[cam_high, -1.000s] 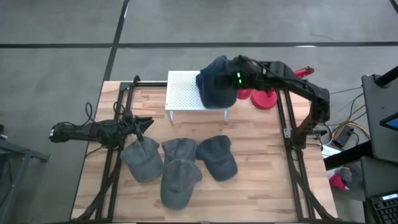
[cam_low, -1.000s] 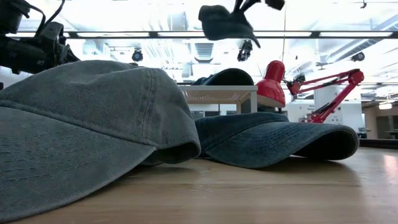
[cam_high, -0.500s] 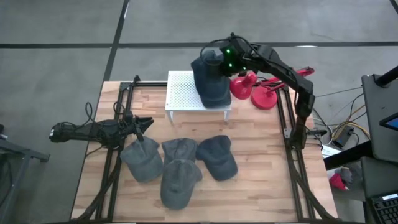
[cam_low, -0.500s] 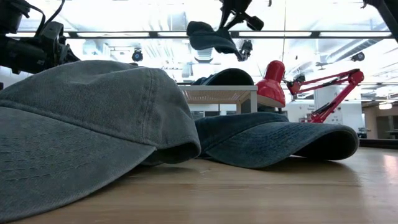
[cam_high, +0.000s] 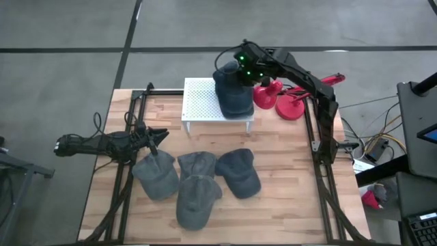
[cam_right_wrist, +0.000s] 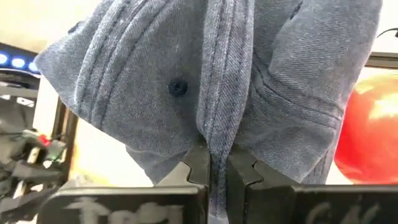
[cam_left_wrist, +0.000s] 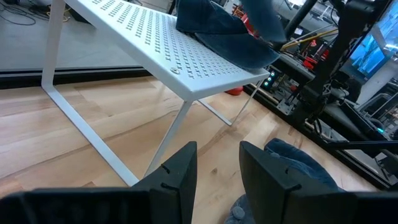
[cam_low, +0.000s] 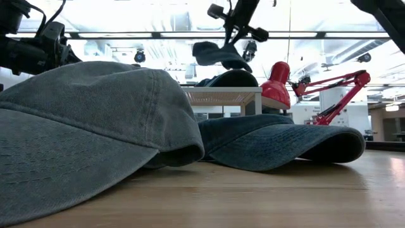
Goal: Pick & Place hat
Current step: Stack the bottom blue cap on the blue cap
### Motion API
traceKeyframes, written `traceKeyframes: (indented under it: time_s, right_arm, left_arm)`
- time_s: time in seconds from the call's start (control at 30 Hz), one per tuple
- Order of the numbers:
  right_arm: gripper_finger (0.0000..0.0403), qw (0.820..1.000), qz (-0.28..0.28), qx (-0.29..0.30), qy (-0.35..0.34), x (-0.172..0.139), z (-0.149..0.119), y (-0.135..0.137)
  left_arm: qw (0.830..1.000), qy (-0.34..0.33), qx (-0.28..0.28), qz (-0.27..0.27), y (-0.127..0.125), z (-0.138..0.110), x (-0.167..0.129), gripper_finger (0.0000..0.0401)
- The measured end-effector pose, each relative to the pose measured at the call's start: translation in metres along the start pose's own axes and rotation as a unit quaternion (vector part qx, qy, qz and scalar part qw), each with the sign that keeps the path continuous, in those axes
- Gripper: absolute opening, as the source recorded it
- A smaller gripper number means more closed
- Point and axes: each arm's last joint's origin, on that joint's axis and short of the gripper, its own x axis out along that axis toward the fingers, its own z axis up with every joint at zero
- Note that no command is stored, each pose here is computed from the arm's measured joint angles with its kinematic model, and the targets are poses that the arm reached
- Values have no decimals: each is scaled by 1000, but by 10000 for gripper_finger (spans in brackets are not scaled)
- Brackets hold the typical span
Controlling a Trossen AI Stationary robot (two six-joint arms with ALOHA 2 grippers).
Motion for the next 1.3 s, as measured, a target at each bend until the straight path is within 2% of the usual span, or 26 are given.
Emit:
traceKeyframes:
  time_s: [0.2, 0.43, 0.67, 1.3]
  right_arm:
    - [13, 999, -27, 13, 12, 16, 5, -5]
    - [13, 999, -30, 24, 15, 18, 5, -5]
    - [13, 997, -66, 31, 36, 17, 2, -13]
    - [13, 996, -46, 57, 46, 17, 3, -11]
  left_arm:
    - [1000, 0, 0, 0, 0, 0, 0, 122]
    - [1000, 0, 0, 0, 0, 0, 0, 122]
    - [1000, 0, 0, 0, 0, 0, 0, 122]
    - [1000, 0, 0, 0, 0, 0, 0, 122]
